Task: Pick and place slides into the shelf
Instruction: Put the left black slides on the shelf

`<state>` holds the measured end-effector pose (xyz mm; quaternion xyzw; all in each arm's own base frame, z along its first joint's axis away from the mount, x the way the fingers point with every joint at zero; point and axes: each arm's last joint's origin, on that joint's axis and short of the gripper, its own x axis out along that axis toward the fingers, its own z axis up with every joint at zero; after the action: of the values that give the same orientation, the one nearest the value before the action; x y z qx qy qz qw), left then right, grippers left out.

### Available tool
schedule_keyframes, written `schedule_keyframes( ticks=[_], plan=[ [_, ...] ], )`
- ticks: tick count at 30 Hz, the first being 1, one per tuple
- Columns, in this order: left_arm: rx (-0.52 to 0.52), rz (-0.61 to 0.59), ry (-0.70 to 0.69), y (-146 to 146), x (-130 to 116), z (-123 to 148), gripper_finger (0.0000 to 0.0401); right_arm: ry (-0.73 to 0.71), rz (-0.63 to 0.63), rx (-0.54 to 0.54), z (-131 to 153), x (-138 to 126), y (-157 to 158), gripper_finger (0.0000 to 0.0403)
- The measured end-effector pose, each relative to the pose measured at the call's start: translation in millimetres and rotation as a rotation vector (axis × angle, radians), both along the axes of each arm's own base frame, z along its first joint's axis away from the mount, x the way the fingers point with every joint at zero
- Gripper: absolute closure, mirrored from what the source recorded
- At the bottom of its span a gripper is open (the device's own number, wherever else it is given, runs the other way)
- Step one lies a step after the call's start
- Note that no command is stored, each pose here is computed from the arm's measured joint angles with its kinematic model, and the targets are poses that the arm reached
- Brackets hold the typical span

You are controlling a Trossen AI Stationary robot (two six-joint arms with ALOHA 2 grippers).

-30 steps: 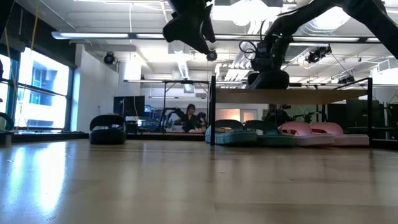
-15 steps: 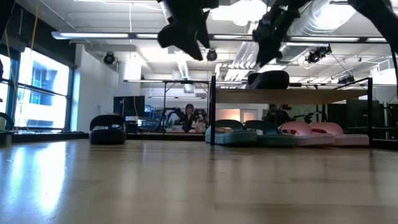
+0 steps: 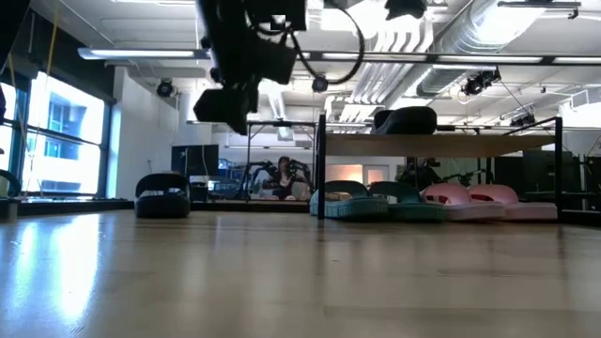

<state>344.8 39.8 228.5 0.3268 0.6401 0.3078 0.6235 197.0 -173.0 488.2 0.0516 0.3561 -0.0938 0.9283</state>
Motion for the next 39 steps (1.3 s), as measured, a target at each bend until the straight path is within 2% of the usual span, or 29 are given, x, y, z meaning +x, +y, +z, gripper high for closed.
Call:
schedule_keyframes(
  ticks=[5, 11, 18, 24, 30, 39],
  plan=[
    [-0.046, 0.118, 0.076, 10, -20, -26, 0.0113, -0.066, 0.097, -0.044, -7, -2, 41, 0.0231],
    [-0.134, 0.193, 0.132, 18, -38, -53, 0.0113, -0.102, 0.135, -0.01, -53, -12, 71, 0.0231],
    [-0.176, 0.272, 0.121, 19, -54, -75, 0.0113, -0.057, 0.037, -0.034, -106, -31, 92, 0.0231],
    [-0.206, 0.321, 0.05, 17, -61, -94, 0.0113, -0.037, -0.01, -0.009, -135, -44, 99, 0.0231],
    [-0.193, 0.399, 0.032, 17, -72, -101, 0.0113, -0.058, -0.014, -0.015, -146, -49, 102, 0.0231],
    [-0.174, 0.446, 0.053, 14, -94, -119, 0.0112, -0.072, -0.003, -0.011, -146, -51, 103, 0.0231]
  ],
)
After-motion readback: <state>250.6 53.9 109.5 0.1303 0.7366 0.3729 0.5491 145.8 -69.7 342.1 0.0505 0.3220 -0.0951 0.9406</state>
